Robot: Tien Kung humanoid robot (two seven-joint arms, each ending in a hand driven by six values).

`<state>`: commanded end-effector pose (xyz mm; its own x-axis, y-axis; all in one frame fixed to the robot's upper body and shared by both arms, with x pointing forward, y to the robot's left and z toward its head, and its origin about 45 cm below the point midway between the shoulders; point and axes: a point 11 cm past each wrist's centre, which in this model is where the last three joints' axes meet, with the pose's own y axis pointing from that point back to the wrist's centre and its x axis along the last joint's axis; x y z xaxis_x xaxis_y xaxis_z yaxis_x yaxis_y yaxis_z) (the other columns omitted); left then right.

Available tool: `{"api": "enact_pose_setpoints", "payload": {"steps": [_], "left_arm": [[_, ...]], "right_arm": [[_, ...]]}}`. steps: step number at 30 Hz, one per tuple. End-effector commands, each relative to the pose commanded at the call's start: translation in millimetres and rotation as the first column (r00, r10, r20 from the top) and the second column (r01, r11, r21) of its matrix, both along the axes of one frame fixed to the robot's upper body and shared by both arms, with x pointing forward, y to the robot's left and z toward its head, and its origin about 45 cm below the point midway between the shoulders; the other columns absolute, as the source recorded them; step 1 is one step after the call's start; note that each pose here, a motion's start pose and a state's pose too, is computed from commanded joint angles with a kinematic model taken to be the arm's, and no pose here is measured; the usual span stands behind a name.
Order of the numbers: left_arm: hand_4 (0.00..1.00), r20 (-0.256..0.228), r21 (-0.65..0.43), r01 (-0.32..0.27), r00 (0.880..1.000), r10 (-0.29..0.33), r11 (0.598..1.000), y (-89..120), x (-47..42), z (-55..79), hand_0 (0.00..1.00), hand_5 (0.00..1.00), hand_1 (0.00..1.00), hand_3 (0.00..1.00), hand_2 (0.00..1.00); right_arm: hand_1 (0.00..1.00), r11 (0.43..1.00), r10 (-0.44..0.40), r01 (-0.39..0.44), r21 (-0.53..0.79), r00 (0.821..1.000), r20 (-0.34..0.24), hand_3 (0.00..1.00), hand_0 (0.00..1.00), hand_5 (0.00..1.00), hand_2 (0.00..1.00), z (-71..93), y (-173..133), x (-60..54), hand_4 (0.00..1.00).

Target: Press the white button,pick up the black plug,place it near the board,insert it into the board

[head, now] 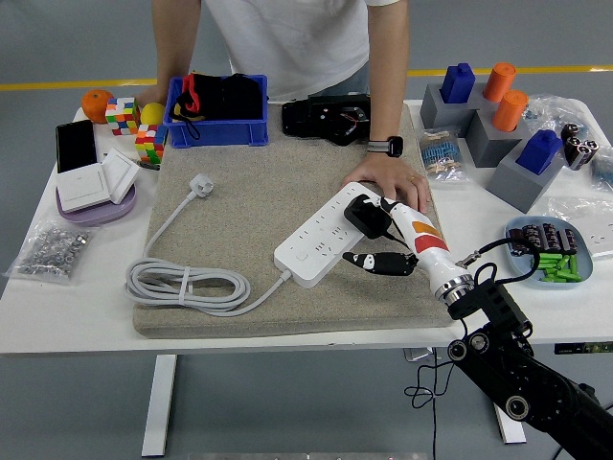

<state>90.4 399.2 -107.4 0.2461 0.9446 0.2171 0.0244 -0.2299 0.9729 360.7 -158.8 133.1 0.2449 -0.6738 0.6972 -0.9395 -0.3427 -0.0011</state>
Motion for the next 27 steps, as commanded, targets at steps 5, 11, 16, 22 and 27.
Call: {"api": "enact_pose_setpoints", "payload": {"steps": [5,11,16,22,27], "left_arm": [[0.571,-0.002,0.0,0.001,1.0,-0.001,1.0,0.3,-0.7,-0.1,0.684,0.192,0.675,0.685,0.659],[0.571,0.0,0.001,0.002,1.0,-0.002,1.0,1.0,0.4,0.4,0.684,0.193,0.676,0.685,0.659],[0.57,0.0,0.002,0.001,1.0,-0.001,1.0,1.6,0.6,0.6,0.684,0.192,0.675,0.685,0.659],[0.568,0.0,0.003,0.001,1.0,-0.001,1.0,1.7,0.6,0.7,0.683,0.193,0.676,0.686,0.659],[0.567,0.0,0.002,-0.004,1.0,0.004,1.0,1.5,-0.4,0.4,0.684,0.195,0.676,0.686,0.659]], "right_arm": [[0.76,1.0,0.01,-0.01,-0.008,1.0,0.0,0.723,0.819,0.258,0.697,0.4,3.6,2.3,0.998],[0.759,1.0,0.022,-0.022,-0.019,1.0,0.007,0.723,0.818,0.256,0.698,3.8,8.5,8.3,0.998],[0.76,0.999,0.027,-0.027,-0.035,1.0,0.008,0.724,0.819,0.257,0.699,5.7,10.7,14.2,0.998],[0.76,0.997,0.033,-0.033,-0.063,0.999,-0.002,0.729,0.82,0.257,0.703,5.0,11.2,20.9,0.998],[0.761,0.997,0.022,-0.022,-0.071,1.0,-0.006,0.729,0.82,0.256,0.704,4.3,5.1,22.8,0.998]]}}
